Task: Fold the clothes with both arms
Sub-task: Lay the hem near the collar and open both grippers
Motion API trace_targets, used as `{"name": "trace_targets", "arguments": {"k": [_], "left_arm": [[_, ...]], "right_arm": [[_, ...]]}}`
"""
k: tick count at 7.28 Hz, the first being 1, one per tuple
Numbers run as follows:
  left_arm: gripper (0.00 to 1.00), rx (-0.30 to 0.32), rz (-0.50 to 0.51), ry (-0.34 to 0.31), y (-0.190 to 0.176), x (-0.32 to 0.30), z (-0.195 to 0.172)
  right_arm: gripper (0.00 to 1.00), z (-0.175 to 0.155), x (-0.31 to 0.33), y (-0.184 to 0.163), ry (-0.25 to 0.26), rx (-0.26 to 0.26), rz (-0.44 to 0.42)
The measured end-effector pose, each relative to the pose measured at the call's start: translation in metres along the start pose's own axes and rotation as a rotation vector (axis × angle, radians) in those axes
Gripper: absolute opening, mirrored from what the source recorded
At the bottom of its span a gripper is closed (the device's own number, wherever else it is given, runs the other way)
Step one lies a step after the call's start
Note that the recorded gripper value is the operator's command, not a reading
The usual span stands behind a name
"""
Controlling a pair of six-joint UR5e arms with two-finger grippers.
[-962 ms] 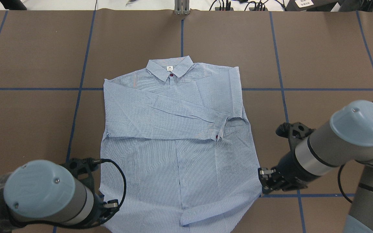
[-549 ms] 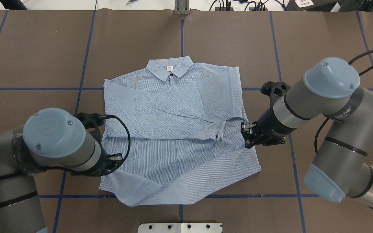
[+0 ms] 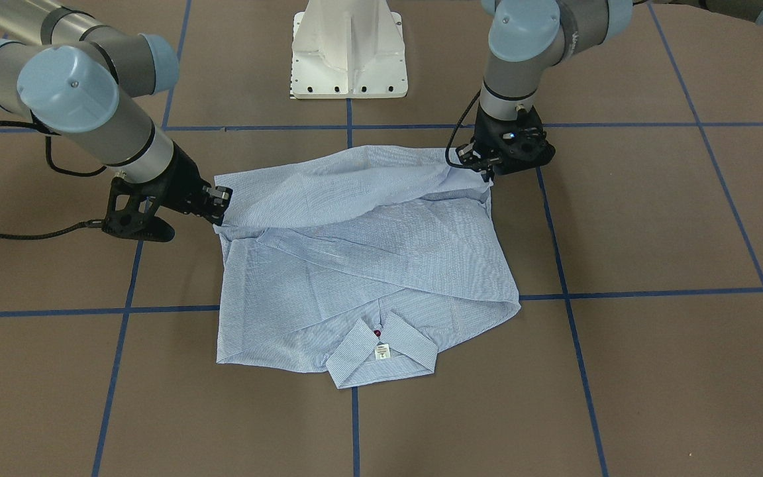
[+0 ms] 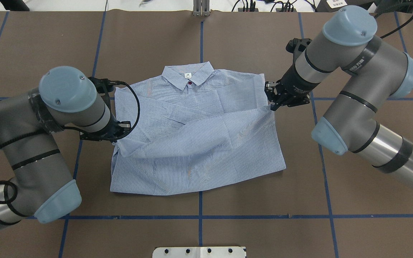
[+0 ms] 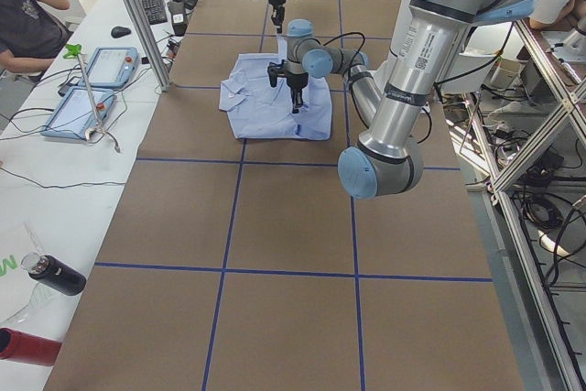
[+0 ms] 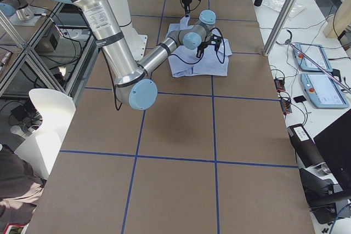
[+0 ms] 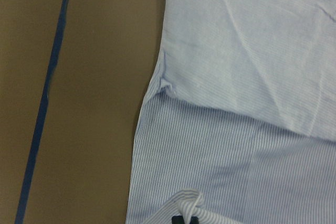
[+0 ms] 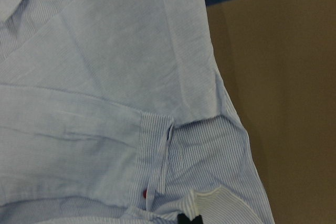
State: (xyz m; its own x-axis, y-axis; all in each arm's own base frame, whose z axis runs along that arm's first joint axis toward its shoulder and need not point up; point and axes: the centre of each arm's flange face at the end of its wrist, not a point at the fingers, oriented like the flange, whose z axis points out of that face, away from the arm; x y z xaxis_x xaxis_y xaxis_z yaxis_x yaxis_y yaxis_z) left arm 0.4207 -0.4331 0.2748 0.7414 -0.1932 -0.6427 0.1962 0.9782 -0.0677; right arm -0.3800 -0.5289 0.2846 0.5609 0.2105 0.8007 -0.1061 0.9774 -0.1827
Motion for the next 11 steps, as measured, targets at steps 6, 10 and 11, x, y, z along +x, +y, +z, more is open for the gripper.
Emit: {"name": "trace_targets", "arguments": {"k": [6,10,11], "left_arm": [[0.0,0.064,0.021,-0.022,-0.068,-0.015,-0.007],[0.0,0.098,0.052,0.006,-0.122,0.003,0.042],[0.0,0.107,0.048,0.011,-0.132,0.006,0.043]], "right_arm": [[0.0,-0.011,-0.017,-0.081,-0.015,0.066,0.015],[0.0,0.009,-0.021,-0.106,0.008,0.057,0.031],[0.0,0.016,-0.018,-0.111,0.009,0.057,0.031]]}}
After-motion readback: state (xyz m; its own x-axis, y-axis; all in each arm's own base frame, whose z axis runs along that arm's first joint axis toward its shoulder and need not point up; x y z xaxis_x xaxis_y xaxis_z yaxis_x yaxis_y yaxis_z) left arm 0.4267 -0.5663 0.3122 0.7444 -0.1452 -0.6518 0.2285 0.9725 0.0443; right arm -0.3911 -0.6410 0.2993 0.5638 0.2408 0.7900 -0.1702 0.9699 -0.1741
